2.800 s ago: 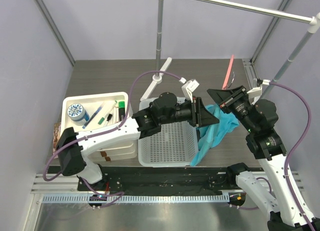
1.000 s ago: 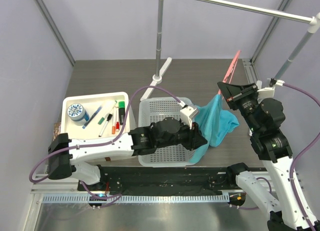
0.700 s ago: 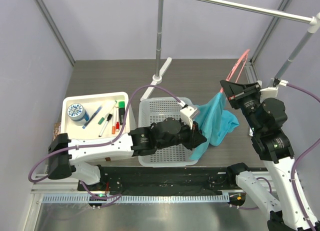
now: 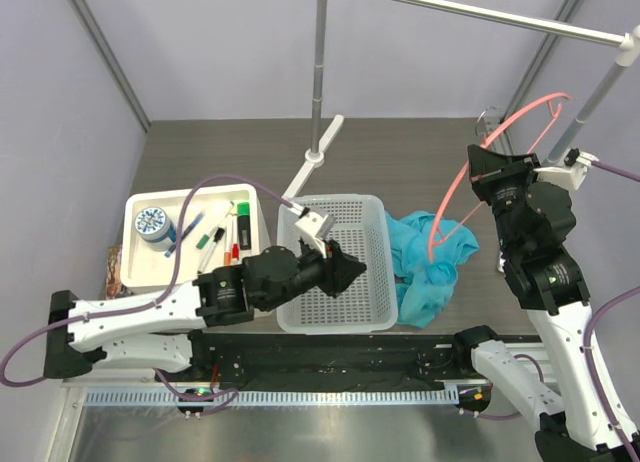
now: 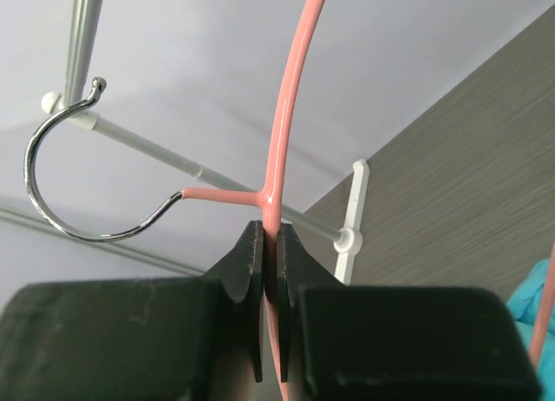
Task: Remove the t-shirt from the hanger
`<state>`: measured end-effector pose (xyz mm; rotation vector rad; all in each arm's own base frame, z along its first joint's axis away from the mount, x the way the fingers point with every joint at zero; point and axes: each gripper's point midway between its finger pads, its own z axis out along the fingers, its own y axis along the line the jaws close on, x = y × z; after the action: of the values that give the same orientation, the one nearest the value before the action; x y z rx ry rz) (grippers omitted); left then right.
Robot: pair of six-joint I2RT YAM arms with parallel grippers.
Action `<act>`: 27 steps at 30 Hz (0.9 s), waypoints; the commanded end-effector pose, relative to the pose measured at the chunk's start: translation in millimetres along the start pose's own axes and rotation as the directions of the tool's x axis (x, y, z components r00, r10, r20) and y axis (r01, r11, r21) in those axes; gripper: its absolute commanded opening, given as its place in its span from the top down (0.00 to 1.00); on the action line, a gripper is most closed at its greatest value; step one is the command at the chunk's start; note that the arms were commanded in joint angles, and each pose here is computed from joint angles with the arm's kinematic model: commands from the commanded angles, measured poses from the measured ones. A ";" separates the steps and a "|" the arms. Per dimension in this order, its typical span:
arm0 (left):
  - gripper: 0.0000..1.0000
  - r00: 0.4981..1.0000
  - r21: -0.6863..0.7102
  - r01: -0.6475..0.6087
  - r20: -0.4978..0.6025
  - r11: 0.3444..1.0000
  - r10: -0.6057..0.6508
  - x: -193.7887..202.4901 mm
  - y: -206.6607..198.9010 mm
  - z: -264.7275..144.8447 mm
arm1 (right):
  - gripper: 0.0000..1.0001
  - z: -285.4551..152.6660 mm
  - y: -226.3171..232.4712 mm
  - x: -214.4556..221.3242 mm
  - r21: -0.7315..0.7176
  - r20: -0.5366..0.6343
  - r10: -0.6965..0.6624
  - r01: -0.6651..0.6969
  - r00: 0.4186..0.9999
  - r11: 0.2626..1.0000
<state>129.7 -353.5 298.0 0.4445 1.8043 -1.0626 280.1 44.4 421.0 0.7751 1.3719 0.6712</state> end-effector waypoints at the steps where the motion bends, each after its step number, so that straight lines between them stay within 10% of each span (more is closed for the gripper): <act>1: 0.55 0.997 0.023 -0.058 -0.048 0.998 0.059 13.2 -12.8 31.0 | 0.99 -6.5 33.7 -22.5 -0.115 0.051 0.135 -0.128 0.990 0.985; 12: 0.49 0.999 0.079 0.011 -0.034 0.997 -0.008 -1.6 -32.7 29.8 | 0.99 28.5 68.8 -9.8 -0.155 -0.038 0.145 -0.149 0.989 0.977; 27: 0.49 0.995 0.009 0.099 0.017 0.995 -0.099 -5.0 -2.9 -10.1 | 0.99 119.3 125.0 -68.8 -0.178 0.174 0.269 -0.239 0.947 0.955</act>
<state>121.2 -353.0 306.5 0.4107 1.8158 -1.1455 402.5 75.7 504.0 0.8329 1.2610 0.8101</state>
